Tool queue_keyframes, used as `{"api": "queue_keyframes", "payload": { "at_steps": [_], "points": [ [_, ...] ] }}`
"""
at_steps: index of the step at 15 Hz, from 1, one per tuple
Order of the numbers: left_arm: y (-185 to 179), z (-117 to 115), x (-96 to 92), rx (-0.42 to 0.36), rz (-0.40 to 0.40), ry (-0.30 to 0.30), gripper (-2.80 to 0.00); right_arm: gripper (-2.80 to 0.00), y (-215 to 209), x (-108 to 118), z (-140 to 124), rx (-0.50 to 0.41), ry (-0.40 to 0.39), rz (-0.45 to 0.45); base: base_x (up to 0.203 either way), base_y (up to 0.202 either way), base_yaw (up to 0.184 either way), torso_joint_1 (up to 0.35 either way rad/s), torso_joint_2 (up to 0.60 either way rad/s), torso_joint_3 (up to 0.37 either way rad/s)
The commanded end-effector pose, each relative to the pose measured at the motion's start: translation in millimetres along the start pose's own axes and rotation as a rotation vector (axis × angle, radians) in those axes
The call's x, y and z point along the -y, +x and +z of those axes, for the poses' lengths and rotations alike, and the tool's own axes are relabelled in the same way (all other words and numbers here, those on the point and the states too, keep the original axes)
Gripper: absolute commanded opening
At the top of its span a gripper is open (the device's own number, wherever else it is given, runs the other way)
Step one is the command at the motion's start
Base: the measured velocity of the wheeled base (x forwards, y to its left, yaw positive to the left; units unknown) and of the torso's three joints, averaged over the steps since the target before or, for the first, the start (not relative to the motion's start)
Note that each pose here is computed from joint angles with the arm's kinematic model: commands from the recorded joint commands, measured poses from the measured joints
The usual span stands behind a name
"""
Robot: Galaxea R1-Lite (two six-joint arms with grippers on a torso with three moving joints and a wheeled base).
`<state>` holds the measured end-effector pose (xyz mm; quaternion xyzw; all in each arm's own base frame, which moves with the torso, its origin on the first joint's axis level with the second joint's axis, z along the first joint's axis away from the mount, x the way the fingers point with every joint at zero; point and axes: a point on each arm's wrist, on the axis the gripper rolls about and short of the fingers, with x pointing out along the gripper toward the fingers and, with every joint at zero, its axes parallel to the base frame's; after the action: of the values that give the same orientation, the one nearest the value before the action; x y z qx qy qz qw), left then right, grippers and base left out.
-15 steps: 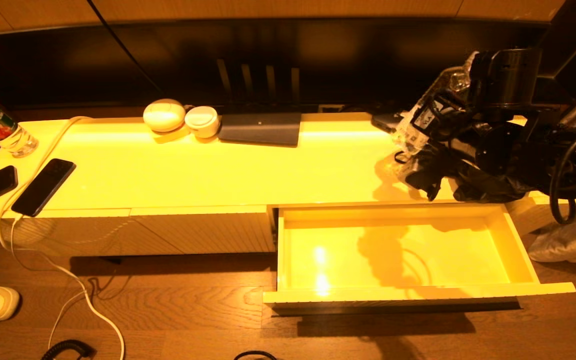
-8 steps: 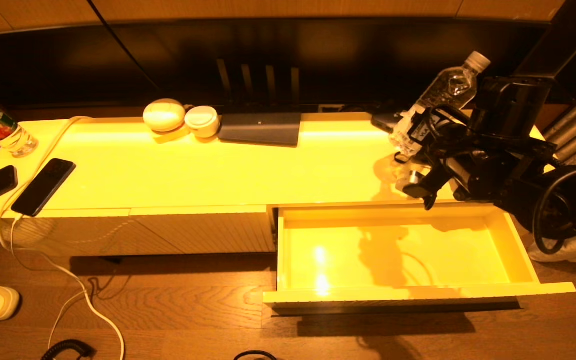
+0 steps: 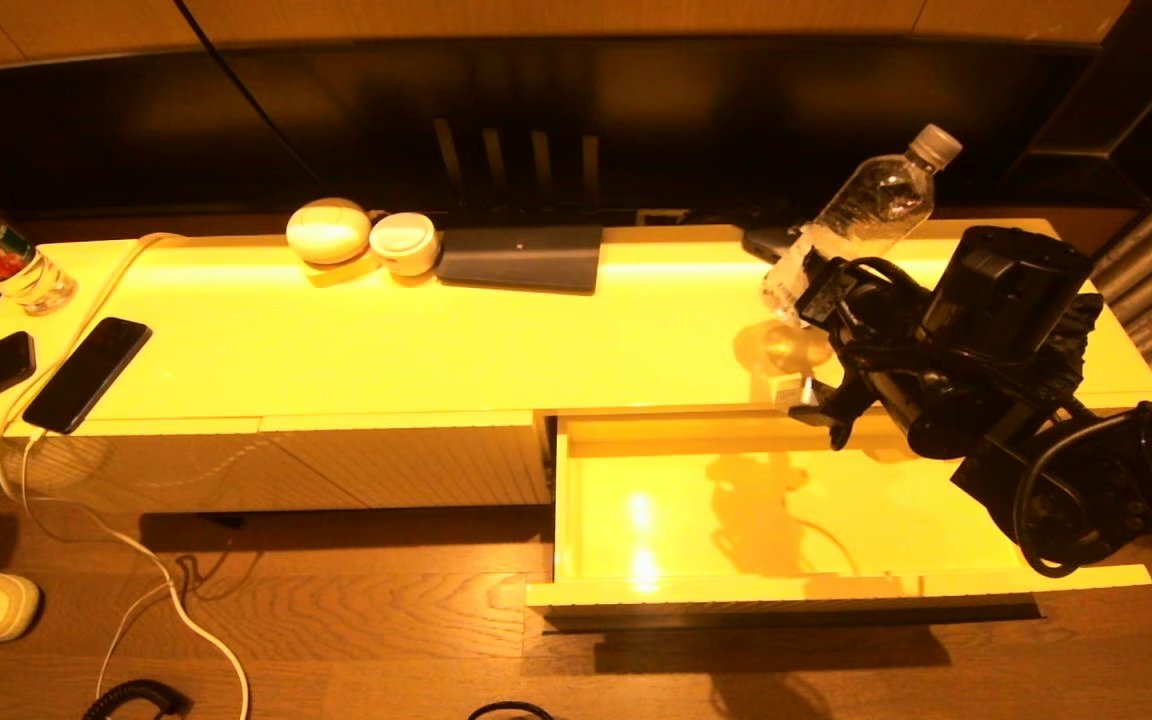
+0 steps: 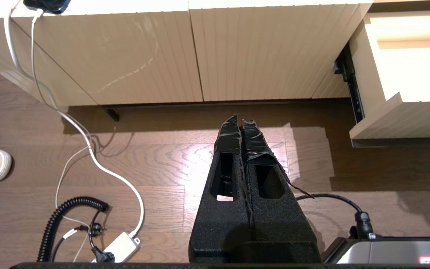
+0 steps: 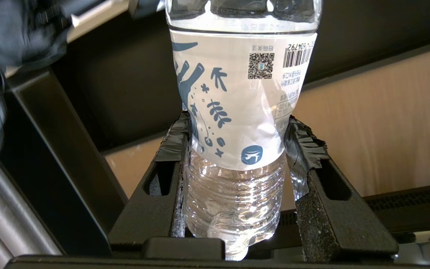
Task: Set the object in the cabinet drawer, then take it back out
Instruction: Take the mineral water out of the drawer and put it on the table
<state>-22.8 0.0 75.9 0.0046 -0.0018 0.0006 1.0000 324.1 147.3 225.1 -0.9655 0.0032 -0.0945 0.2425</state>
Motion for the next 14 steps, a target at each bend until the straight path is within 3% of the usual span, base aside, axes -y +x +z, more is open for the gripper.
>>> {"api": "queue_keyframes", "payload": {
  "at_steps": [1, 4, 14],
  "points": [
    [0.1, -0.3, 0.0, -0.001, 0.000, 0.000, -2.80, -2.80, 0.8, -5.1, 22.2, 0.014, -0.019, -0.004, 0.000, 0.000, 0.000, 0.000, 0.00, 0.000],
    [0.1, -0.3, 0.0, -0.001, 0.000, 0.000, -2.80, -2.80, 2.3, -8.9, 39.5, 0.018, -0.019, -0.006, 0.000, 0.000, 0.000, 0.000, 0.00, 0.000],
    [0.1, -0.3, 0.0, -0.001, 0.000, 0.000, -2.80, -2.80, 10.6, -9.3, 54.4, 0.013, -0.011, -0.033, 0.000, 0.000, 0.000, 0.000, 0.00, 0.000]
  ]
}}
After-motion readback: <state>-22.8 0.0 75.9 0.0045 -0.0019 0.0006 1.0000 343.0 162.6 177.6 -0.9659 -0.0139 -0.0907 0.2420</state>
